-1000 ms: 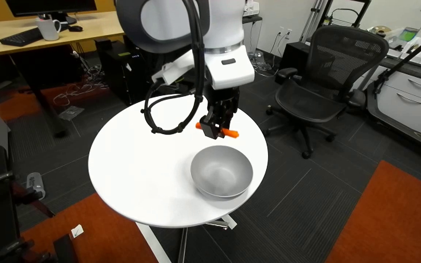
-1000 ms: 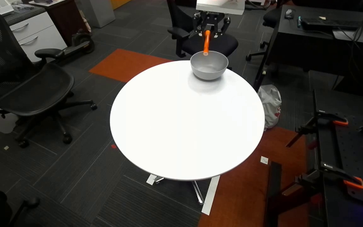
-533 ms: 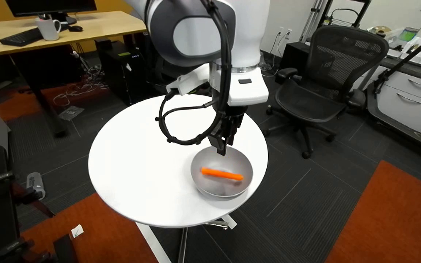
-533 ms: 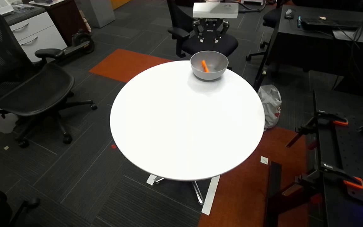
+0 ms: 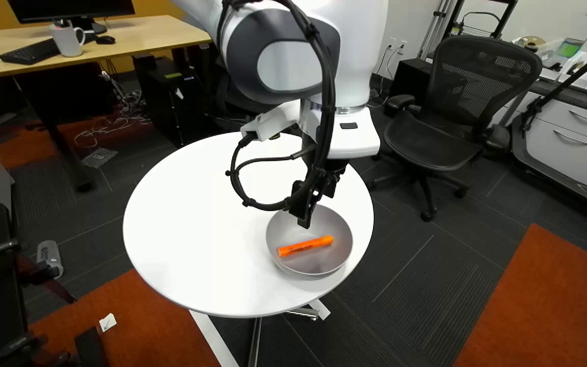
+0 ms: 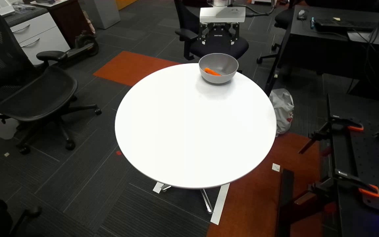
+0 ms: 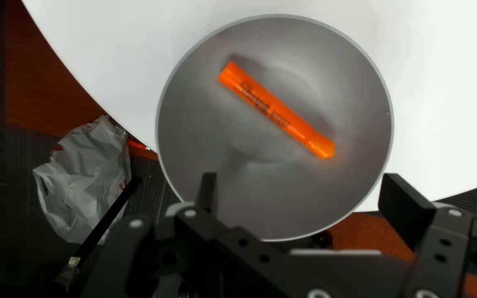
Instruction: Pick up the marker and put it in the bowl
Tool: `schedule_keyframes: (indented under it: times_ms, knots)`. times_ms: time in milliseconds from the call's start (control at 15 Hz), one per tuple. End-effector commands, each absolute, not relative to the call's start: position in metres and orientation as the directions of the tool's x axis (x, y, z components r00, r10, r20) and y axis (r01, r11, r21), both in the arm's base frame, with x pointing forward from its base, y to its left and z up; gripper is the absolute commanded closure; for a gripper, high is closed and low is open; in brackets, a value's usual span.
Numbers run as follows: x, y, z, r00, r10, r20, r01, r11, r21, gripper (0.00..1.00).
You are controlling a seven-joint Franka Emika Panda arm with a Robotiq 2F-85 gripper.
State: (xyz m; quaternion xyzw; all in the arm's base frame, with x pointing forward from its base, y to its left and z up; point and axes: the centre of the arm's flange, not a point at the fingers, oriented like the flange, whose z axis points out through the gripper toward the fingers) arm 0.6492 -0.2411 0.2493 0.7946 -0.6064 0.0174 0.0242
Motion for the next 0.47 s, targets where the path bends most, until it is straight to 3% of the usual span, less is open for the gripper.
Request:
schedule_keyframes:
  times_ms: [0, 400]
  knots:
    - [0.6584, -0.2435, 0.2473, 0.23, -0.973, 0.03, -0.973, -0.229, 0.028, 0.0]
    - [0.6506, -0.2429, 0.2414, 0.263, -0.963, 0.055, -0.965, -0.262, 0.027, 0.0]
